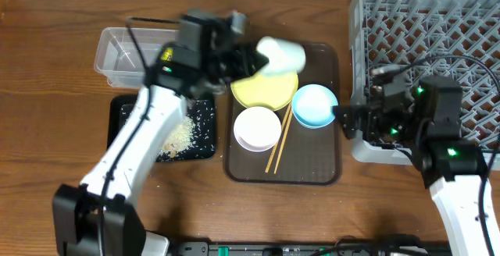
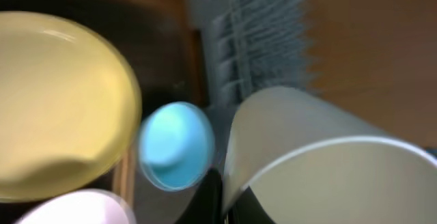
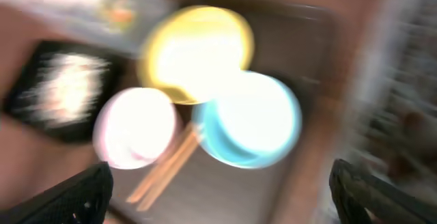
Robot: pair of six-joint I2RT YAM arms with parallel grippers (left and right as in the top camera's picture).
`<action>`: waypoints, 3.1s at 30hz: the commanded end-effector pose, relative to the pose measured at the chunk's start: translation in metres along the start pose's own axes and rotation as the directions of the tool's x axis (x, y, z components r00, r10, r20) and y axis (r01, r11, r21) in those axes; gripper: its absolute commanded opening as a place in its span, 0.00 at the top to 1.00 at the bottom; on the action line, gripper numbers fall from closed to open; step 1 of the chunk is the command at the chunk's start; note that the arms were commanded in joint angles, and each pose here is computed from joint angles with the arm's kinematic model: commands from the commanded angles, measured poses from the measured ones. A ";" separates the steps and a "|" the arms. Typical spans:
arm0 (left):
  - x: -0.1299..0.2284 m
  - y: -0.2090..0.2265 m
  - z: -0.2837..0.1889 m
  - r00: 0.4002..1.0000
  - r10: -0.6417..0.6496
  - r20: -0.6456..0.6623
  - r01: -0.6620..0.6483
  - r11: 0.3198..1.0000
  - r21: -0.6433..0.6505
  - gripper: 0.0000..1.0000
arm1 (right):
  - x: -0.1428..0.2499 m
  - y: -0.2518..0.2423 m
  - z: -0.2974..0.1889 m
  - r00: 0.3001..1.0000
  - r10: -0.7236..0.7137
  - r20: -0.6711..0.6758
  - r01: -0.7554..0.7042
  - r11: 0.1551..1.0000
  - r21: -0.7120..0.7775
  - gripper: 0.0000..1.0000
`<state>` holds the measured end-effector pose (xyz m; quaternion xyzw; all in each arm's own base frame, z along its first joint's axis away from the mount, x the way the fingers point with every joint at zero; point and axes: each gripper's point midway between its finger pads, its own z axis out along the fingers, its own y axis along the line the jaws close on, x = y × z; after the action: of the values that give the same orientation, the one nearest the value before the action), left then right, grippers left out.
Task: Sort waste into correct bins and load items into the dishwasher rack
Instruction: 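Grasp the white cup with the left gripper and lift it, then hand the white cup from the left gripper to the right gripper, then place the white cup upside down in the dishwasher rack with the right gripper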
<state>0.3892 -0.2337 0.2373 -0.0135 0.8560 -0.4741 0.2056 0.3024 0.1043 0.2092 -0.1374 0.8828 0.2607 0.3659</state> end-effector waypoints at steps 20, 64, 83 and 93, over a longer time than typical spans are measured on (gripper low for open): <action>0.071 -0.073 -0.009 0.858 -0.104 -0.503 0.313 0.882 0.351 0.94 | -0.068 0.081 -0.003 0.918 -0.212 0.335 0.360 0.801 -0.479 0.03; 0.051 0.074 -0.012 0.991 0.038 -0.132 -0.090 0.904 -0.417 0.57 | -0.042 0.018 0.023 0.988 -0.081 0.134 0.109 0.970 -0.218 0.63; 0.044 0.090 -0.197 0.977 0.120 0.174 0.059 0.635 -0.770 0.40 | -0.048 -0.092 -0.107 0.984 0.180 0.005 -0.153 0.816 0.558 0.99; 0.046 0.091 -0.199 0.979 0.113 0.172 0.062 0.632 -0.772 0.39 | -0.014 -0.149 -0.121 0.938 0.344 -0.052 -0.200 0.656 0.728 0.99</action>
<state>0.2912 -0.0382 0.2377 -0.1381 0.9511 -0.0637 0.2688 0.3061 -0.0612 0.2457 0.0927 0.9540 -0.0202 0.2843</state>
